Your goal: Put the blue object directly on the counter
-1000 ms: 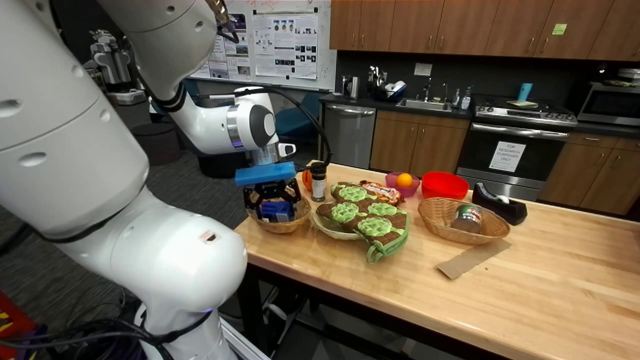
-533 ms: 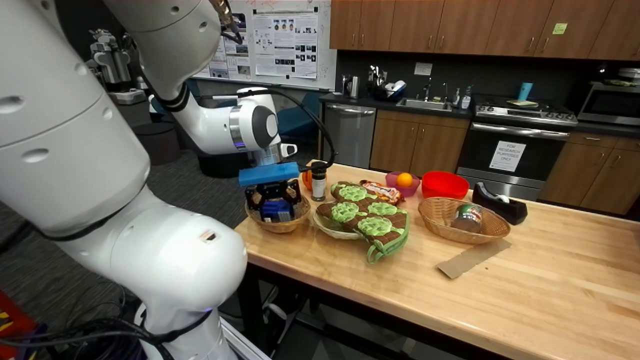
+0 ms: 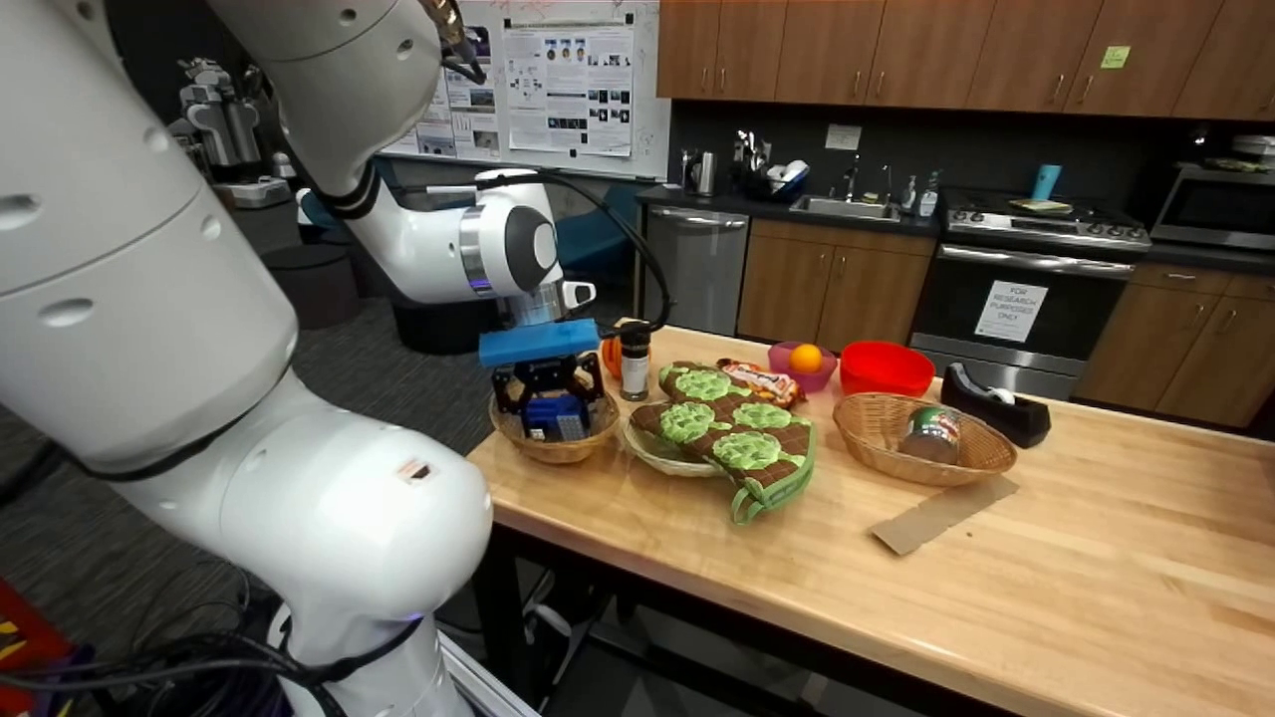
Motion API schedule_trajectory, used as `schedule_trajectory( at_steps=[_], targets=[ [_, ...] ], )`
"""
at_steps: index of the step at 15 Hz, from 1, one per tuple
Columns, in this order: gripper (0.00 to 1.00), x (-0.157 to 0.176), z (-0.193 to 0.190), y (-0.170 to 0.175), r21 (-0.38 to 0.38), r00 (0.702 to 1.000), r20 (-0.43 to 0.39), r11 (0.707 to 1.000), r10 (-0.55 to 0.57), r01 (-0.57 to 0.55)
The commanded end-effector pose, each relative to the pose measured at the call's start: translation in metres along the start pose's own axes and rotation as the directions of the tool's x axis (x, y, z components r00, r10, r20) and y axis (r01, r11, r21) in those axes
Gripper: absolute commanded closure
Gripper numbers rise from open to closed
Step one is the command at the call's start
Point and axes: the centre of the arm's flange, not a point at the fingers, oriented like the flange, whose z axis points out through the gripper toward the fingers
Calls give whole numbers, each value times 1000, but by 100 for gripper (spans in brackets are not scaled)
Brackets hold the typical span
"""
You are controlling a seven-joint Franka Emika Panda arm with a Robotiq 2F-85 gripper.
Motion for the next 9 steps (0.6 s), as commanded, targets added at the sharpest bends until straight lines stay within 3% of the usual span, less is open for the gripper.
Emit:
schedule_trajectory(
  at_steps=[1, 5, 9],
  targets=[
    [39, -10, -20, 11, -34, 1000, -16, 999, 10, -11],
    [39, -22, -56, 41, -157, 998, -26, 986, 54, -57],
    [39, -30, -108, 35, -229, 993, -105, 970, 60, -83]
  ],
)
